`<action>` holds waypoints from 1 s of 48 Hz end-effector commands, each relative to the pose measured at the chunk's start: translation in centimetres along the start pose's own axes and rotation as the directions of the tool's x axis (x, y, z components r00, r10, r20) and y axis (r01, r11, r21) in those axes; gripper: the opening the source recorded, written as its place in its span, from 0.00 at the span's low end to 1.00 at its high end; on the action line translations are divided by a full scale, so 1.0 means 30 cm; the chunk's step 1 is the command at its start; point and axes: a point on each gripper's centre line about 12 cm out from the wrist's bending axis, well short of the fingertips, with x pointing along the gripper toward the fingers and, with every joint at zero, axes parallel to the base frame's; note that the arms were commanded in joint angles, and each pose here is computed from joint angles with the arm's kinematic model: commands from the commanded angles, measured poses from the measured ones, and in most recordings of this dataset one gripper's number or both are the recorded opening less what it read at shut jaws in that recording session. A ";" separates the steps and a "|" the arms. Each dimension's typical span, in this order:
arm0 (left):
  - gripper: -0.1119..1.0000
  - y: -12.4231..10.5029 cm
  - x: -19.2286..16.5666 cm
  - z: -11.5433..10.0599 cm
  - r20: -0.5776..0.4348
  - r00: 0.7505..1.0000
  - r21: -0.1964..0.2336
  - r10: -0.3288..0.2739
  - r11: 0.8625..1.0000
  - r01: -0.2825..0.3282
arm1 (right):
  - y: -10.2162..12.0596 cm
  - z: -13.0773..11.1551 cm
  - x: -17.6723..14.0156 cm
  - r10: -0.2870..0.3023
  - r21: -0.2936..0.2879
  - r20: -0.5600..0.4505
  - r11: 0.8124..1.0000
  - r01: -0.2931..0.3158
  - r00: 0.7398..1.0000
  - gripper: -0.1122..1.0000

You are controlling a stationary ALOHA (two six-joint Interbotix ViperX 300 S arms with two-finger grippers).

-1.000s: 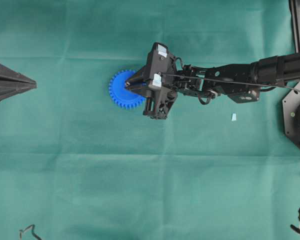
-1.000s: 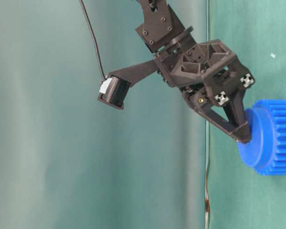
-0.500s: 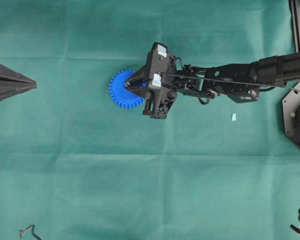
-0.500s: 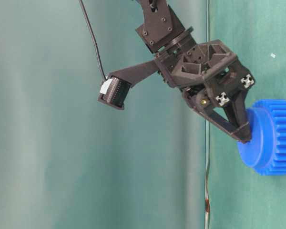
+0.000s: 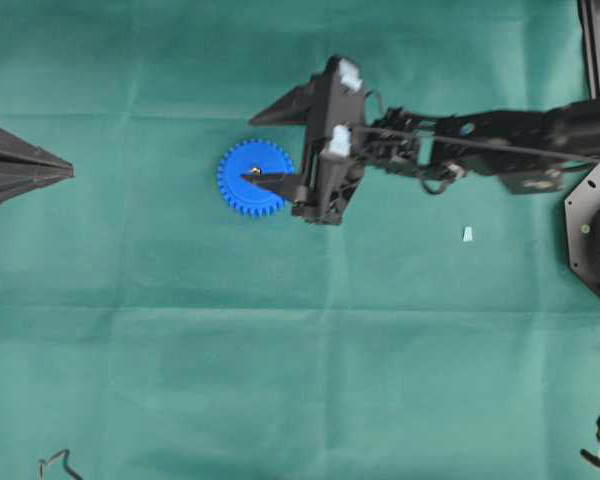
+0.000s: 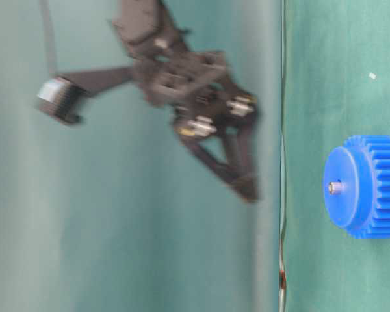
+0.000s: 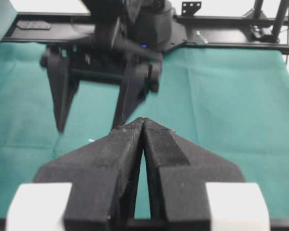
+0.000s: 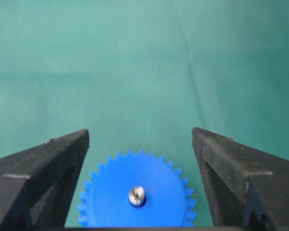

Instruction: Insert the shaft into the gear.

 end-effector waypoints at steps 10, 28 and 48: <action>0.10 0.001 0.005 0.039 0.031 1.000 0.003 0.001 1.000 -0.001 | 0.021 0.162 -0.206 0.031 -0.031 0.138 0.999 -0.027 0.990 0.90; 0.10 0.001 0.004 0.040 0.032 0.999 0.003 0.001 1.000 -0.001 | 0.005 0.113 -0.403 0.038 -0.029 0.195 0.999 -0.033 0.980 0.89; 0.10 0.001 0.005 0.037 0.029 1.000 0.000 0.001 1.000 -0.001 | -0.016 0.027 -0.572 0.044 -0.021 0.252 0.999 -0.040 0.967 0.89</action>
